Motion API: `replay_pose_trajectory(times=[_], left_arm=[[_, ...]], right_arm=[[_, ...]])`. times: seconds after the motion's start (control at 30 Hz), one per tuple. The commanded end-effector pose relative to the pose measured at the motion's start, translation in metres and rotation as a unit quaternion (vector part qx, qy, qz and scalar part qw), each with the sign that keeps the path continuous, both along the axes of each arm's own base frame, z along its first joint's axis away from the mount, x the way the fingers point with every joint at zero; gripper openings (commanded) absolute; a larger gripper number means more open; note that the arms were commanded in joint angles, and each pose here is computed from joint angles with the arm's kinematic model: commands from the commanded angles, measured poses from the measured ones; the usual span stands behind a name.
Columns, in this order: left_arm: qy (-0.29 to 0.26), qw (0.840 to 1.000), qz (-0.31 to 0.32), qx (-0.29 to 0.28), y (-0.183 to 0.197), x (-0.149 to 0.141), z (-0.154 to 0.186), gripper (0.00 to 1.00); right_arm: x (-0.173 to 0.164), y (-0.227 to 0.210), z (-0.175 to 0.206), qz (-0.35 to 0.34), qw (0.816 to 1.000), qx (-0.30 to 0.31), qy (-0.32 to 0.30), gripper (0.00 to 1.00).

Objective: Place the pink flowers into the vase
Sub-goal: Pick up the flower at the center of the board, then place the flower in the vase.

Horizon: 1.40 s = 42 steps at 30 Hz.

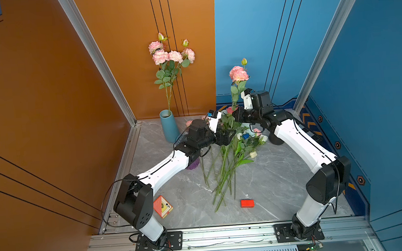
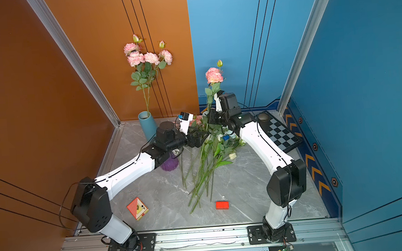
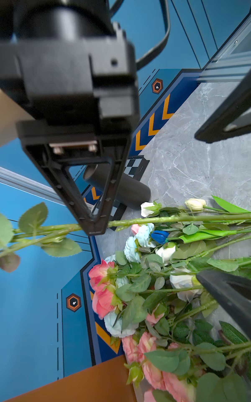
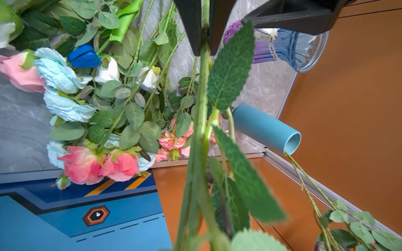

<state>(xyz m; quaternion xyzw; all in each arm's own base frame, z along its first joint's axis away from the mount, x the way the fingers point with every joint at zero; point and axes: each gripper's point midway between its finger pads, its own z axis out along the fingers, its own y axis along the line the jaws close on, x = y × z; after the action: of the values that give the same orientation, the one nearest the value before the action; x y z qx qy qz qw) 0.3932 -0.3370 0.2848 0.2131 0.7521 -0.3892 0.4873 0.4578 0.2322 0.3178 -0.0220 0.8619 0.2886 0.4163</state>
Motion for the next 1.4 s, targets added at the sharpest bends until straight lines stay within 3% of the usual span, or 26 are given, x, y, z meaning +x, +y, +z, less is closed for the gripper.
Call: replay_pose_trajectory(times=[0.0,0.27,0.47,0.87,0.93,1.07,1.17,1.37], left_arm=[[0.010,1.000,-0.022,-0.013,-0.009,0.000,0.005,0.88],[0.014,1.000,-0.014,-0.009,-0.014,0.010,0.000,0.49],[0.007,1.000,-0.012,-0.008,-0.015,0.010,0.002,0.37],[0.013,1.000,-0.008,-0.003,-0.014,0.011,-0.002,0.01],[0.011,1.000,-0.004,0.001,-0.013,0.012,-0.002,0.00],[-0.002,1.000,0.007,0.003,-0.010,0.014,0.005,0.00],[-0.023,1.000,0.019,0.008,-0.007,0.019,0.014,0.00],[-0.080,0.994,0.069,0.025,0.010,0.042,0.042,0.00]], right_arm=[[-0.012,0.007,0.046,0.018,0.998,0.028,-0.055,0.09],[-0.018,0.016,0.045,0.029,0.998,0.031,-0.053,0.10],[-0.018,0.019,0.037,0.031,0.998,0.028,-0.047,0.10],[-0.018,0.022,0.034,0.033,0.998,0.026,-0.045,0.10],[-0.019,0.022,0.034,0.034,0.998,0.026,-0.046,0.10],[-0.021,0.022,0.035,0.035,0.998,0.026,-0.047,0.18],[-0.022,0.019,0.037,0.030,0.998,0.024,-0.050,0.31],[-0.029,0.000,0.041,0.007,0.998,0.015,-0.060,0.69]])
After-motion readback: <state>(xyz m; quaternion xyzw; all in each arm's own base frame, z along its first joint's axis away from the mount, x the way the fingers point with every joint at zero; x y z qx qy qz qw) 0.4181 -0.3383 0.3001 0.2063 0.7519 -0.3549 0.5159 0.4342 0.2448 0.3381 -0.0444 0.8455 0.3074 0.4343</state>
